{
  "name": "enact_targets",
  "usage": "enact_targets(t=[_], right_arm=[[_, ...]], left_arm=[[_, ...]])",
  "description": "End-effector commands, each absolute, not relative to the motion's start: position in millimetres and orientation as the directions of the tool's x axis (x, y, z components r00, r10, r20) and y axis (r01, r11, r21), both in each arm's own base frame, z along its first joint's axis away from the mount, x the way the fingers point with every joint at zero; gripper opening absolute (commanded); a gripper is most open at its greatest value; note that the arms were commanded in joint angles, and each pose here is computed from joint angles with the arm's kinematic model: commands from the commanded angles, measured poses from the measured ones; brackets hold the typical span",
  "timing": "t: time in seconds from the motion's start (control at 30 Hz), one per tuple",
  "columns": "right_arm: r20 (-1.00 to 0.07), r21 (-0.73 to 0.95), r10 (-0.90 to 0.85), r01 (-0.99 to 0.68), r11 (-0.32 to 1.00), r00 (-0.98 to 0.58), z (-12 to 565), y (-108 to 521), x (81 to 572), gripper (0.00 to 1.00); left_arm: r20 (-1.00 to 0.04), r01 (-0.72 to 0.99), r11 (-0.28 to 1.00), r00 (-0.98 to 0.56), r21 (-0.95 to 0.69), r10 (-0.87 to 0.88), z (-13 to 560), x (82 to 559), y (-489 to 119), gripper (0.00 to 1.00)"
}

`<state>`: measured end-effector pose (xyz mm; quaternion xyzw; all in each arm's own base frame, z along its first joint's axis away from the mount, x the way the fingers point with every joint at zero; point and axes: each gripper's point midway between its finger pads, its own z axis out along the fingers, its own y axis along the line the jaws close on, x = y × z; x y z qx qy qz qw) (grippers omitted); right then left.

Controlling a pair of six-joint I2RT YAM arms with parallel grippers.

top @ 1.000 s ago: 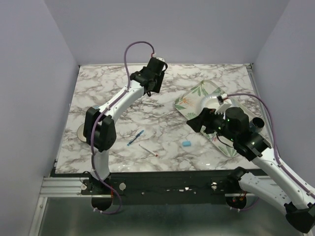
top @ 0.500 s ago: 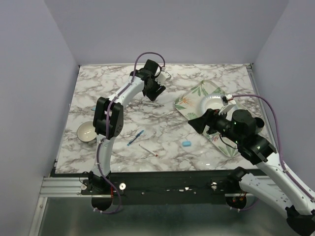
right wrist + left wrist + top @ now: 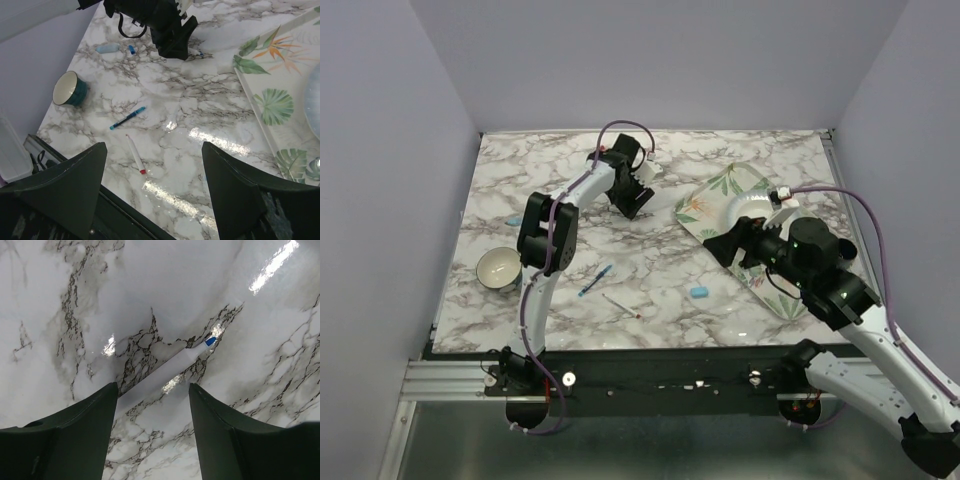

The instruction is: Insert the pens into the pen caps

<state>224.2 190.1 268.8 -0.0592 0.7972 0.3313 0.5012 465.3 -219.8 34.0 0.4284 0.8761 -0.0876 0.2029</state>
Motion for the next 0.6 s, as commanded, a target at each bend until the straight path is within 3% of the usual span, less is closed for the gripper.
enact_targets(t=[0.0,0.4,0.5,0.53,0.57], right_arm=[[-0.853,0.438,0.223,-0.416,0.797,-0.471,272.6,184.3,227.9,0.85],[-0.839,0.48,0.253,-0.437,0.761,-0.481,278.9,190.8,223.0,0.85],[-0.826,0.506,0.273,-0.435,0.744,-0.493,278.2,194.3,222.0,0.85],[-0.823,0.513,0.28,-0.435,0.74,-0.494,278.3,195.2,222.3,0.85],[-0.814,0.526,0.287,-0.43,0.734,-0.504,276.7,196.9,222.0,0.85]], left_arm=[[-0.389,0.792,0.611,-0.561,0.006,0.731,17.0,454.7,-214.5,0.66],[-0.32,0.737,0.675,-0.639,0.004,0.7,1.2,431.9,-198.7,0.36],[-0.351,0.715,0.698,-0.66,-0.025,0.664,6.5,424.8,-205.8,0.23],[-0.361,0.709,0.704,-0.663,-0.024,0.656,8.0,424.5,-207.5,0.11],[-0.379,0.703,0.711,-0.665,-0.025,0.644,11.3,423.6,-209.1,0.07]])
